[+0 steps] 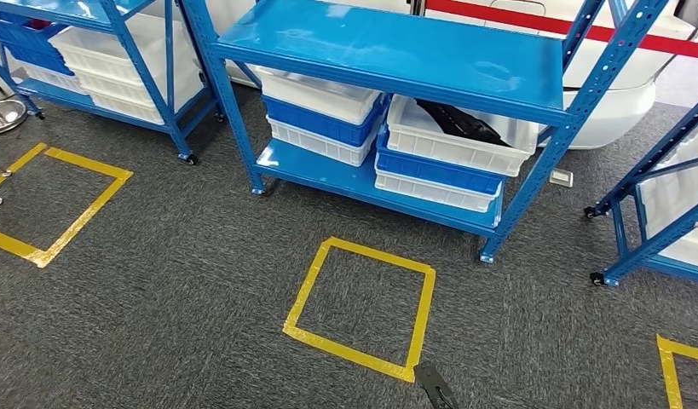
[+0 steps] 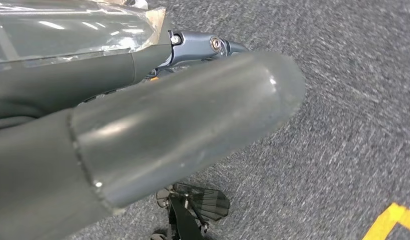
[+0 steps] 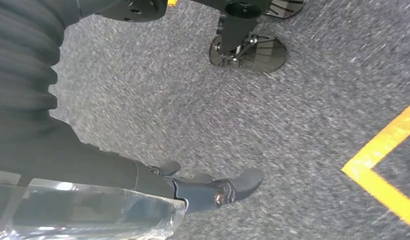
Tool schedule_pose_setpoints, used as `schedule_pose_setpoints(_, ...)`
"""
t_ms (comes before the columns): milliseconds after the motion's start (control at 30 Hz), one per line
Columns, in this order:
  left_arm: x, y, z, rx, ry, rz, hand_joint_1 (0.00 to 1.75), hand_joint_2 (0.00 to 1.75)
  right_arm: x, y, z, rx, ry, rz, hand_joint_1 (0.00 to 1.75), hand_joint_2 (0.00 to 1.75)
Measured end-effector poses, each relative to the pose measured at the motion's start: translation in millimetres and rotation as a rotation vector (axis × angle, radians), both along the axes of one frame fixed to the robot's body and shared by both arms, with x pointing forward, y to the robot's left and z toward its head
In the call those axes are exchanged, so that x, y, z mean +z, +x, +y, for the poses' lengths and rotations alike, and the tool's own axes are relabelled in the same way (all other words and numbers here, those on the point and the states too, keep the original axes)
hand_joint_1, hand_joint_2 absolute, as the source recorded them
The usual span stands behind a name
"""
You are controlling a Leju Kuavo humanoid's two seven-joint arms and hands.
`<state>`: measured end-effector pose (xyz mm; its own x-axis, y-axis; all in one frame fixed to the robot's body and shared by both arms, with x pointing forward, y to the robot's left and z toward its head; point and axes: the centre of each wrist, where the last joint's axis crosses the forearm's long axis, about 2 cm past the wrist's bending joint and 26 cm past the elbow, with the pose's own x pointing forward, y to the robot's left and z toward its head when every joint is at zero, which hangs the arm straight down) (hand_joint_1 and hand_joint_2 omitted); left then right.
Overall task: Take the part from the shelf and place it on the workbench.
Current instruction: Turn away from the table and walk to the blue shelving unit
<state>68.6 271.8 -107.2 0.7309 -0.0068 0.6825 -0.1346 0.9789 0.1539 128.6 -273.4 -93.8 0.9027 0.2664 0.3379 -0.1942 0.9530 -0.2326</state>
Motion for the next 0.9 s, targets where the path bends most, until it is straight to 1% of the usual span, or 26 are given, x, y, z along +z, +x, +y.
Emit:
schedule_pose_setpoints(133,-0.5,-2.7,0.9,0.0,0.002,0.005,0.0,0.0,0.7,2.2,1.2,0.001,0.003,-0.004,0.0,1.75)
schedule_pose_setpoints(333,-0.3,-1.5,0.8,0.0,0.002,0.003,0.0,0.0,0.2,0.4,1.7,0.001,0.005,0.0,0.0,1.75)
schedule_pose_setpoints(467,-0.3,-1.4,1.6,0.0,0.003,0.002,0.0,0.0,0.4,1.2,2.5,0.001,0.006,-0.002,0.0,0.0)
schedule_pose_setpoints(700,-0.1,0.0,2.7,-0.011,-0.002,-0.005,0.0,0.0,1.2,3.5,4.0,-0.003,0.011,-0.007,0.0,0.0)
schedule_pose_setpoints(900,0.2,1.7,1.4,-0.012,-0.005,-0.008,0.0,0.0,-1.0,-3.7,0.5,-0.011,0.007,0.007,0.0,0.0)
